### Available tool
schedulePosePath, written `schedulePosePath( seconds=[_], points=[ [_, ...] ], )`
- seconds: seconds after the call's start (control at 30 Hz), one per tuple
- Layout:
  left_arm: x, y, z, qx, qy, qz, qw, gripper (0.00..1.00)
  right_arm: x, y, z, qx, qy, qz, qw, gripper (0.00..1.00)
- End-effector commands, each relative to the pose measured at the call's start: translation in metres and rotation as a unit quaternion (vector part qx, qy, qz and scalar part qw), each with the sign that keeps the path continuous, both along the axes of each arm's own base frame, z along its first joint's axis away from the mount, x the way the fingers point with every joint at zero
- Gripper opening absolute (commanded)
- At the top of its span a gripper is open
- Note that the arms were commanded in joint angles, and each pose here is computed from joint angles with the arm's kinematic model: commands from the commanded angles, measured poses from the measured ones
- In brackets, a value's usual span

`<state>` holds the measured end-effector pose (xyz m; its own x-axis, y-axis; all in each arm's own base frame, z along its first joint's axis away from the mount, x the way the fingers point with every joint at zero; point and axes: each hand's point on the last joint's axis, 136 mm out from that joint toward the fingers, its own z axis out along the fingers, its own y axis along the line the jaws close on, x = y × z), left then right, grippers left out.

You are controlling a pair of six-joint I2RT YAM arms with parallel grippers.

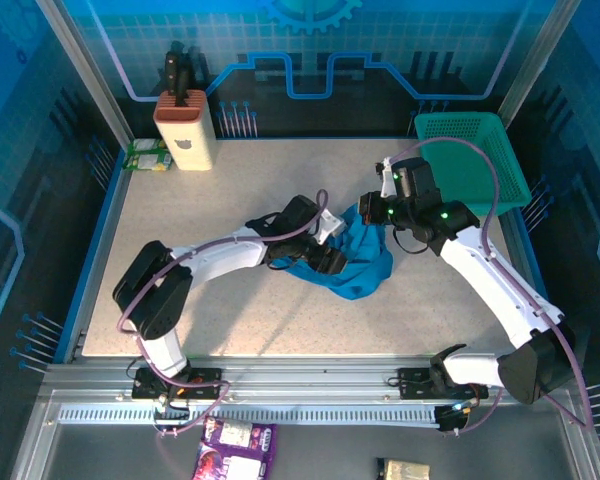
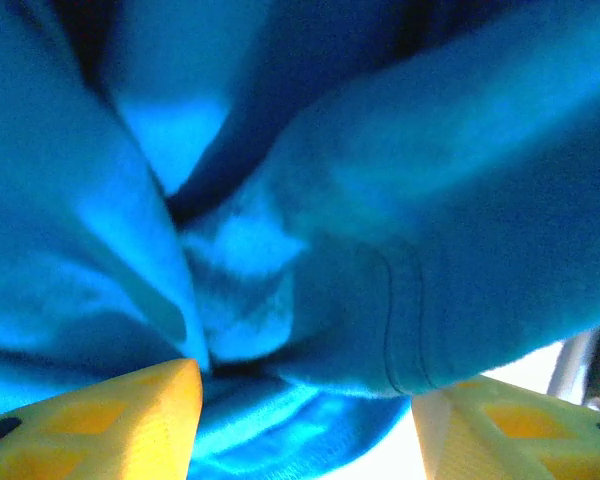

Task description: Fold the inside-out t-shirt

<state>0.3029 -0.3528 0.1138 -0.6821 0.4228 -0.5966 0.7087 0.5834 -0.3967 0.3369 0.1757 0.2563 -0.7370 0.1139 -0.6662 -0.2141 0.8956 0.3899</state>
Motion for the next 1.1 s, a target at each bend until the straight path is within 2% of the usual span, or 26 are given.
schedulePosePath(
  seconds=[0.0,0.17,0.23,0.4,0.53,0.77,0.97,1.07],
  points=[
    [-0.005,-0.003,-0.011,0.021,-0.027,-0.069,0.997,0.58,0.005,0.002,0.011,0.015,-0.014,-0.001,1.0,0.0],
    [-0.009,-0.002,-0.03,0.032,-0.01,-0.08,0.996,0.55,0.007,0.0,0.018,0.014,-0.025,-0.006,1.0,0.0],
    [-0.014,-0.002,-0.035,0.031,-0.003,-0.081,0.996,0.5,0.009,-0.001,0.022,0.013,-0.03,-0.009,0.999,0.0],
    [-0.028,0.0,-0.046,0.035,0.007,-0.087,0.996,0.23,0.013,-0.005,0.033,0.008,-0.045,-0.018,0.999,0.0],
    [-0.032,0.008,-0.045,0.043,-0.002,-0.08,0.996,0.07,0.019,-0.013,0.046,-0.001,-0.07,-0.037,0.997,0.0],
    [-0.019,0.044,-0.033,0.064,-0.039,-0.024,0.997,0.02,0.039,-0.048,0.097,-0.011,-0.124,-0.077,0.989,0.0],
    [0.024,0.105,0.006,0.039,-0.062,0.095,0.993,0.0,0.037,-0.1,0.138,-0.023,-0.162,-0.137,0.977,0.0],
    [0.042,0.141,0.029,0.029,-0.074,0.159,0.984,0.0,0.029,-0.127,0.136,-0.029,-0.157,-0.169,0.973,0.0]
  ],
)
